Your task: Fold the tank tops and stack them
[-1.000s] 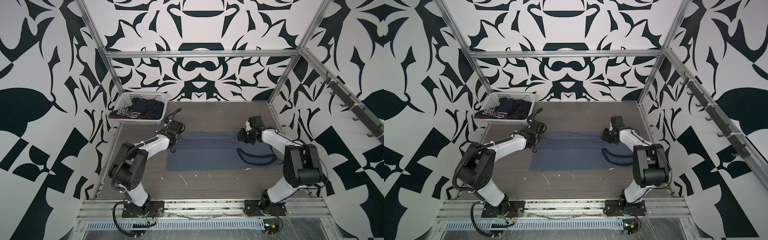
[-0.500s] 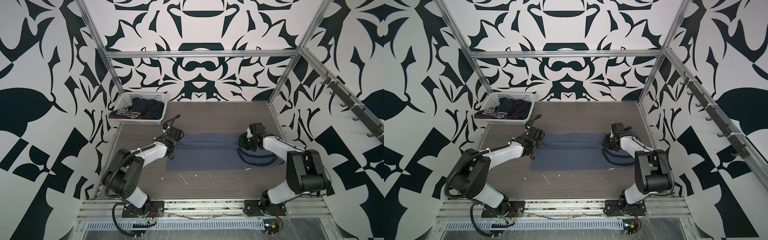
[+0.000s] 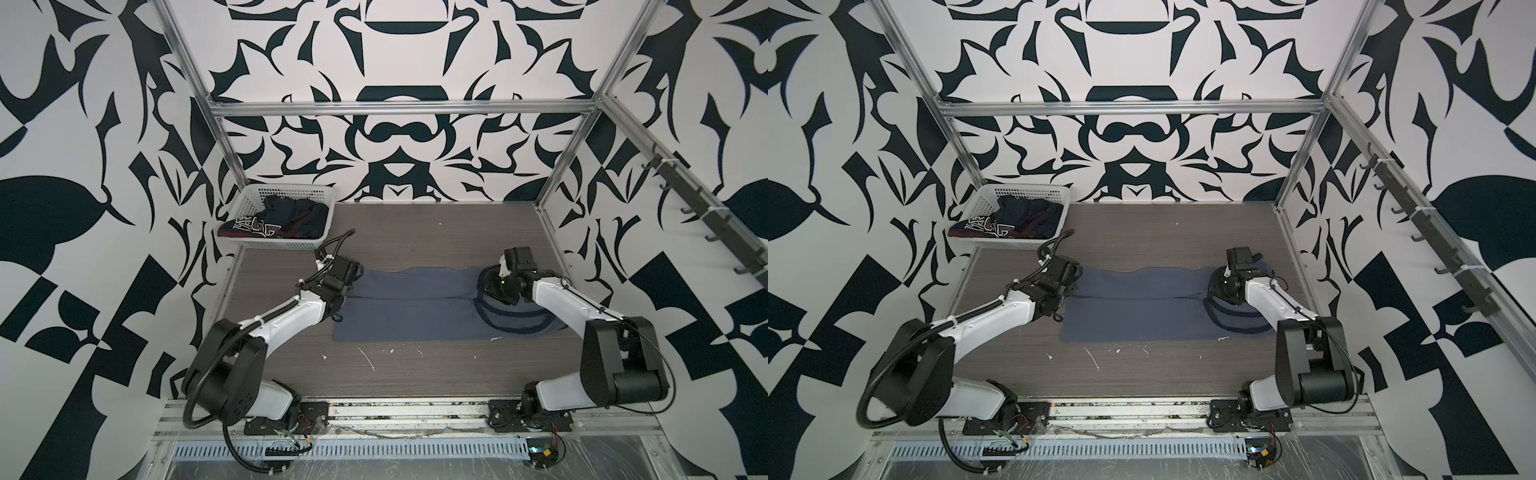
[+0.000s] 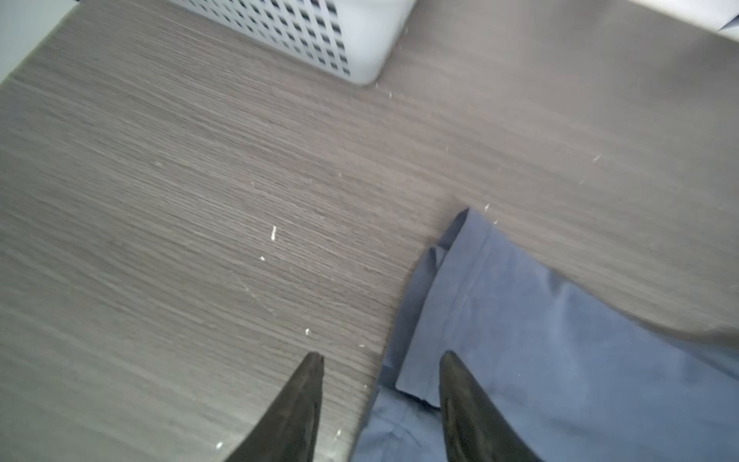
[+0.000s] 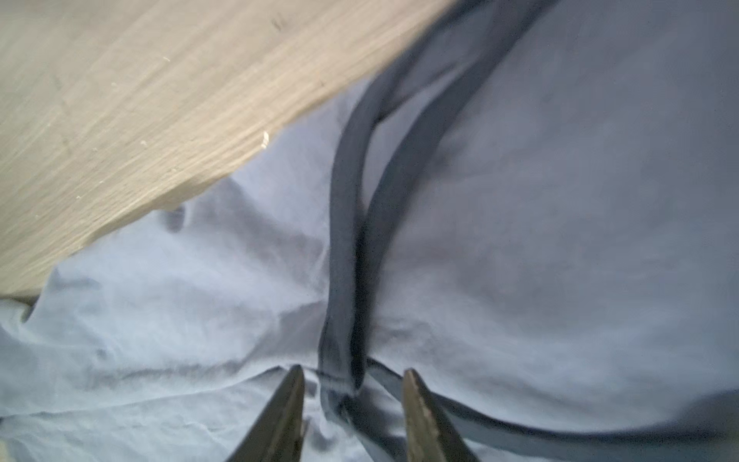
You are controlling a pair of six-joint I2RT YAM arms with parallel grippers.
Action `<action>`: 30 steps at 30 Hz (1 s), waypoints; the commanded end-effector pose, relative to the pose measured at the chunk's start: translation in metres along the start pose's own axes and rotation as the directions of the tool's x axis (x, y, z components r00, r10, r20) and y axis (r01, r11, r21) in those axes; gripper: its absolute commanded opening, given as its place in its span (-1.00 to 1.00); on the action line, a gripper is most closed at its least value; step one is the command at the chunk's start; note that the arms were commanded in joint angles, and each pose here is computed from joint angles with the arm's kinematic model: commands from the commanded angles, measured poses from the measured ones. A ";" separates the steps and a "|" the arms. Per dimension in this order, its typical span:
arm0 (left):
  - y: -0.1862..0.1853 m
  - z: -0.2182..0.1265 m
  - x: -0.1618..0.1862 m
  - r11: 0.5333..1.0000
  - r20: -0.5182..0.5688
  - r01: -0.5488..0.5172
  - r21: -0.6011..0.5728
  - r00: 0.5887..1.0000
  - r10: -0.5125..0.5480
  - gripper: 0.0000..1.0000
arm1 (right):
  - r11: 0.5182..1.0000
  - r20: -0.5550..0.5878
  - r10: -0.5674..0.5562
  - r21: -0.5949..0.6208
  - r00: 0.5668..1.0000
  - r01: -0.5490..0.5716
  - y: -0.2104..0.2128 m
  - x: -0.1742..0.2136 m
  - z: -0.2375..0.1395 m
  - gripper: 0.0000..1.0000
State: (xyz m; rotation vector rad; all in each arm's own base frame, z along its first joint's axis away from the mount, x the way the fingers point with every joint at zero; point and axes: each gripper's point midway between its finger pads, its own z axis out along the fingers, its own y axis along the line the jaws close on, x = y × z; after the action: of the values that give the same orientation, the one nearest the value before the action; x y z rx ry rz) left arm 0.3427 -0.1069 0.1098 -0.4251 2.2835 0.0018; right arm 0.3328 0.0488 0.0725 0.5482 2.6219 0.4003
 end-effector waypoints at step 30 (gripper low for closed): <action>0.011 0.093 0.075 0.988 -0.348 0.111 -0.105 0.927 -0.141 0.32 | 0.991 -0.064 0.125 -0.035 0.990 -0.127 0.006 -0.056 0.041 0.05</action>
State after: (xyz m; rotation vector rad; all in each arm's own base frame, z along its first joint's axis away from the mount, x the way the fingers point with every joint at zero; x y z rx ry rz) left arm 0.4039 -0.1325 0.0305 -0.5797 2.4728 -0.1938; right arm 0.3982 0.0503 0.0384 0.6985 2.6868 0.5316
